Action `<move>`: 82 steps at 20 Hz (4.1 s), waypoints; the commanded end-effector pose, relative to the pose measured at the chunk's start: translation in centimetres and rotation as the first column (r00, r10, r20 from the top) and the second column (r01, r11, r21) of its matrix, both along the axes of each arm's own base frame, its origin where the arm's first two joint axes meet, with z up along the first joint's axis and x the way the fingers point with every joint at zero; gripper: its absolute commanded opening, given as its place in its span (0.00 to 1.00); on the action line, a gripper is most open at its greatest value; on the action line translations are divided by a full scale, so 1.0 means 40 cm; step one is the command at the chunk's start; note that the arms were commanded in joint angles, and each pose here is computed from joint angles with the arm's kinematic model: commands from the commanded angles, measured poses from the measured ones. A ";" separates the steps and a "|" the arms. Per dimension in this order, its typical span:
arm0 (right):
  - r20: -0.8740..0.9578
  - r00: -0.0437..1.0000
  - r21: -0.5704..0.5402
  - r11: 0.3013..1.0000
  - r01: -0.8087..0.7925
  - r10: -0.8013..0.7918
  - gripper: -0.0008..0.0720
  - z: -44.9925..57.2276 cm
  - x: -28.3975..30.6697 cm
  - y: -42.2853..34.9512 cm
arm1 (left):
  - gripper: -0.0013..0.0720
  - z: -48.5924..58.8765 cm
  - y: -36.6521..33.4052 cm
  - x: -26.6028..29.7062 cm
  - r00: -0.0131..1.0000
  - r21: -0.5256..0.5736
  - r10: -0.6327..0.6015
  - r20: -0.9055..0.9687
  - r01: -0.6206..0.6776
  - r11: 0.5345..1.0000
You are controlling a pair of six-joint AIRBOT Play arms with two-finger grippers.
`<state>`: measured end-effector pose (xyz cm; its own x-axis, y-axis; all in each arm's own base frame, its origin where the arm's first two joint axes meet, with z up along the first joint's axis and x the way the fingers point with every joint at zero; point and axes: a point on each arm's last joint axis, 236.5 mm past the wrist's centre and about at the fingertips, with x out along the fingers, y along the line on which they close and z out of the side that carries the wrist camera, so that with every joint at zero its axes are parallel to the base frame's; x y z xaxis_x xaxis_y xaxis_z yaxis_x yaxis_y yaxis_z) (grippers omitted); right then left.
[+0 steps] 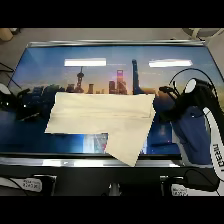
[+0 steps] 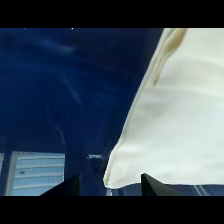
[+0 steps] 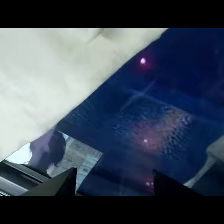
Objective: Fold the shirts.
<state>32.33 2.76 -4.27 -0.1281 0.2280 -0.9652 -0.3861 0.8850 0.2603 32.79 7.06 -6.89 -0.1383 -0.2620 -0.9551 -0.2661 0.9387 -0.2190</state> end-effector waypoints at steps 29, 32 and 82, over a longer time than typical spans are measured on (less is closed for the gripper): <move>-0.083 0.971 0.376 0.895 0.239 -0.224 0.59 -0.190 -0.280 0.289 | 0.05 -0.082 -0.096 -0.056 0.996 -0.083 0.049 0.074 -0.042 0.996; -0.044 0.977 0.347 0.914 0.210 -0.208 0.04 -0.202 -0.273 0.332 | 0.05 -0.078 -0.097 -0.053 0.995 -0.084 0.050 0.081 -0.043 0.996; 0.048 0.929 0.485 0.822 0.299 -0.366 0.04 -0.097 0.382 0.210 | 1.00 0.384 -0.436 0.467 0.745 -0.148 -0.078 0.663 0.232 0.961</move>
<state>46.48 9.46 -10.41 0.1138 0.6083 -0.7855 -0.1019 0.7936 0.5998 51.90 -7.40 8.88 0.4675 -0.4670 -0.7506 0.1095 0.8731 -0.4751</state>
